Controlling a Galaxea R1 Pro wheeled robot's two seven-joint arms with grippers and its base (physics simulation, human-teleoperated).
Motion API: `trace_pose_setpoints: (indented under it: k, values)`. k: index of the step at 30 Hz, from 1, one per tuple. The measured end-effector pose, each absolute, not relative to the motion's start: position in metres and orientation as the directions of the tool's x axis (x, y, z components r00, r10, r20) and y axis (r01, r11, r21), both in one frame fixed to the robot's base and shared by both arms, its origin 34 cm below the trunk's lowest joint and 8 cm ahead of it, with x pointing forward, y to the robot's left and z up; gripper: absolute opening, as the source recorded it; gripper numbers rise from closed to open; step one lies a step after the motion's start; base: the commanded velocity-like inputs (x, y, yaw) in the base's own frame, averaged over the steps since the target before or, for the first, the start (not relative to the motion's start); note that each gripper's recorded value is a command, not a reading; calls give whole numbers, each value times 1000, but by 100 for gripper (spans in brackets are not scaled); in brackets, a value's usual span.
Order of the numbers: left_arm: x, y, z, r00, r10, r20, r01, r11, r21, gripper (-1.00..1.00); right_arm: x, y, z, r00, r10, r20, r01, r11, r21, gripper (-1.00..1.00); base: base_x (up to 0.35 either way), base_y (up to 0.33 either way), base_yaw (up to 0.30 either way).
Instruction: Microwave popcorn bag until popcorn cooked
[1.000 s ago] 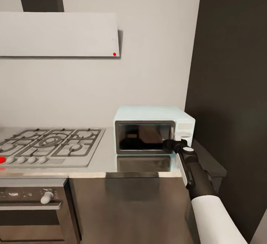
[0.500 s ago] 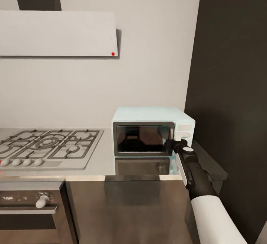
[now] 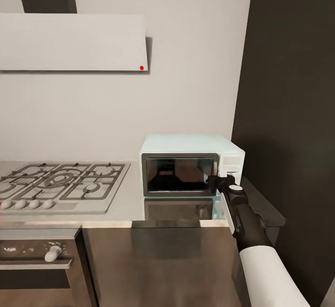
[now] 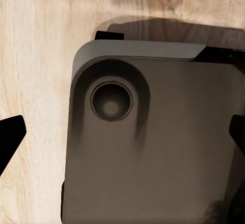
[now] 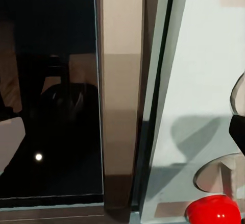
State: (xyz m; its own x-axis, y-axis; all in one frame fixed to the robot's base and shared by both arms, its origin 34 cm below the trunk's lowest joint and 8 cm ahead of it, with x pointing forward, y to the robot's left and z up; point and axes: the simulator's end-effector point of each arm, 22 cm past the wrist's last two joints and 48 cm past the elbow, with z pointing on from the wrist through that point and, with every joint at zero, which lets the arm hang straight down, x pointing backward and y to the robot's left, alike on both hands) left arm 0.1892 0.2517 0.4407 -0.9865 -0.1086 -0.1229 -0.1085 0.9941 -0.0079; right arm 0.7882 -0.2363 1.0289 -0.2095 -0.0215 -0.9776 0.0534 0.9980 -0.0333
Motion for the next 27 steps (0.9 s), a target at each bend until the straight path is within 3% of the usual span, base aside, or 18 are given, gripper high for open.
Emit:
trace_pose_setpoints:
  k: [5, 6, 27]
  values:
    - [189, 252, 441, -987, -108, -123, -108, 994, -8, 100, 788, -236, 1029, -209, -20, -978, 52, 998, -32, 100, 0, 0, 0]
    - [189, 252, 441, -987, -108, -123, -108, 994, -8, 100, 788, -236, 1029, -209, -19, -978, 51, 998, -31, -100, 0, 0, 0]
    - [189, 252, 441, -986, -111, -122, -110, 994, -8, 100, 788, -237, 1027, -199, -29, -980, 53, 998, -40, -100, 0, 0, 0]
